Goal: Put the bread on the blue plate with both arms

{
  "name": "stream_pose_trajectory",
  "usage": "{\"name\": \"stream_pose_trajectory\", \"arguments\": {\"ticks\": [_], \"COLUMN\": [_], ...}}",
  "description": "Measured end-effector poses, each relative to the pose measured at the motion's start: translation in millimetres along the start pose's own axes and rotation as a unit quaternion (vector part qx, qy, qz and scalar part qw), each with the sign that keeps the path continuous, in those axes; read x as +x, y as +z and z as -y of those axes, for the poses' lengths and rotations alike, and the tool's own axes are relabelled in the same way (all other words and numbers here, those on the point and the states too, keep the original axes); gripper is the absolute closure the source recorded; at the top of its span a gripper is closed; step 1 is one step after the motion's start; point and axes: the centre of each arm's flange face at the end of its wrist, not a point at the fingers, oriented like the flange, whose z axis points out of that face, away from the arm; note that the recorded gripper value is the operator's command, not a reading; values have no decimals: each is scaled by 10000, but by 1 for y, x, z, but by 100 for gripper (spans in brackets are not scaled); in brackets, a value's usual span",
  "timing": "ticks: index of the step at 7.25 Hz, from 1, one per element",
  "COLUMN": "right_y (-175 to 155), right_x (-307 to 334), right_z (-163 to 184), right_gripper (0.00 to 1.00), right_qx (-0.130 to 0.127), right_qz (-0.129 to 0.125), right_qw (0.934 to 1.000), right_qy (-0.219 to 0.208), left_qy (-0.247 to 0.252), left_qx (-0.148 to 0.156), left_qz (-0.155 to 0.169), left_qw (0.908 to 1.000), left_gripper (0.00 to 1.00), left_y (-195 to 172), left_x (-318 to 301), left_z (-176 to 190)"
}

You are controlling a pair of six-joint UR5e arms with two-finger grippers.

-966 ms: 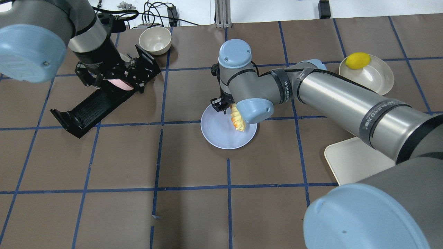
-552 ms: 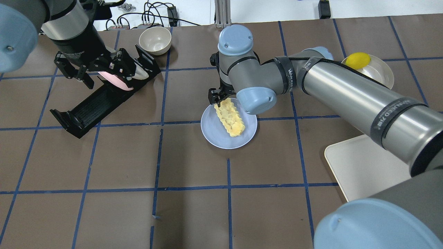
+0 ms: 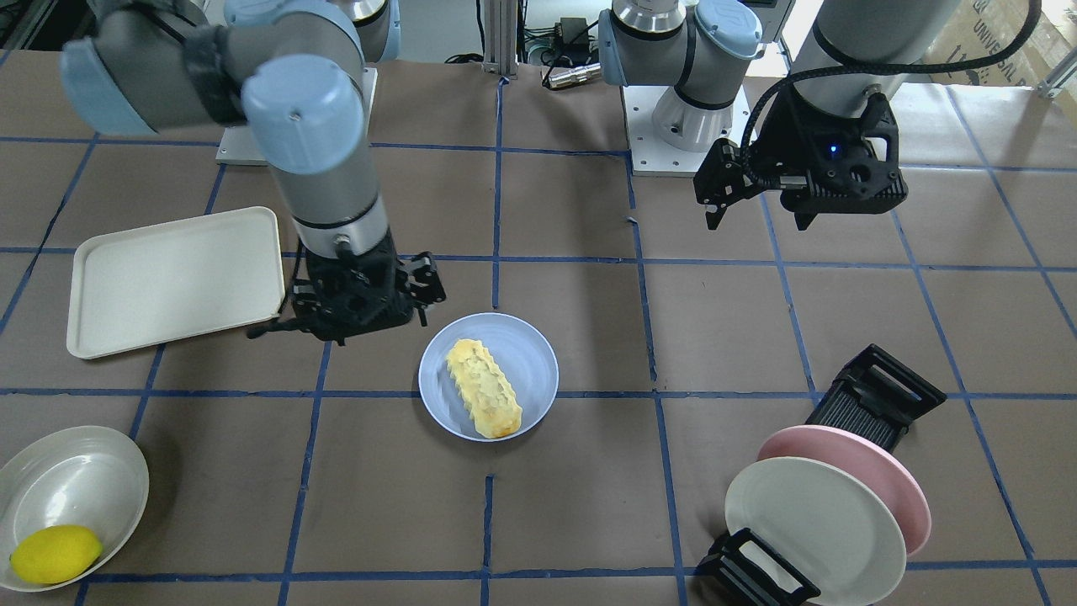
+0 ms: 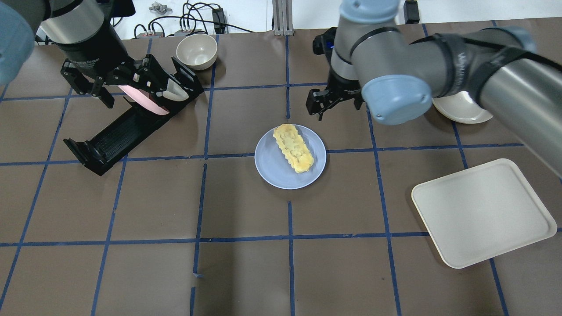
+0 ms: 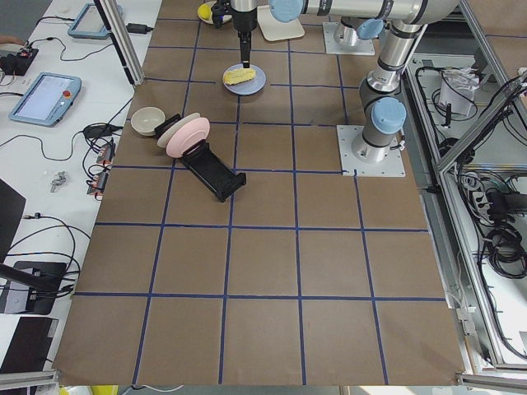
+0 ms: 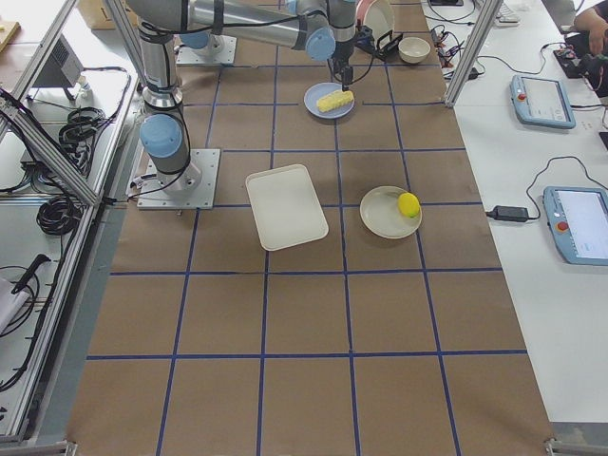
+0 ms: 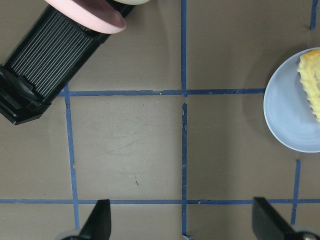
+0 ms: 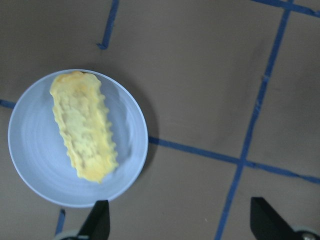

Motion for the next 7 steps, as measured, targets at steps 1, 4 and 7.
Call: {"name": "stream_pose_trajectory", "arguments": {"ticks": [1, 4, 7], "right_y": [-32, -67, -81], "right_x": [31, 41, 38], "right_z": [-24, -92, -102], "right_gripper": [1, 0, 0], "right_qx": [-158, -232, -62], "right_qz": [-4, -39, -74], "right_qw": [9997, 9989, 9991], "right_qy": [196, 414, 404], "left_qy": [38, 171, 105], "left_qx": [-55, -96, -123], "left_qz": [7, 12, -20], "left_qw": [10000, 9998, 9999], "left_gripper": [0, 0, 0], "left_y": [-2, -6, -9], "left_x": [-1, -4, -10], "left_z": [-2, -4, 2]}}
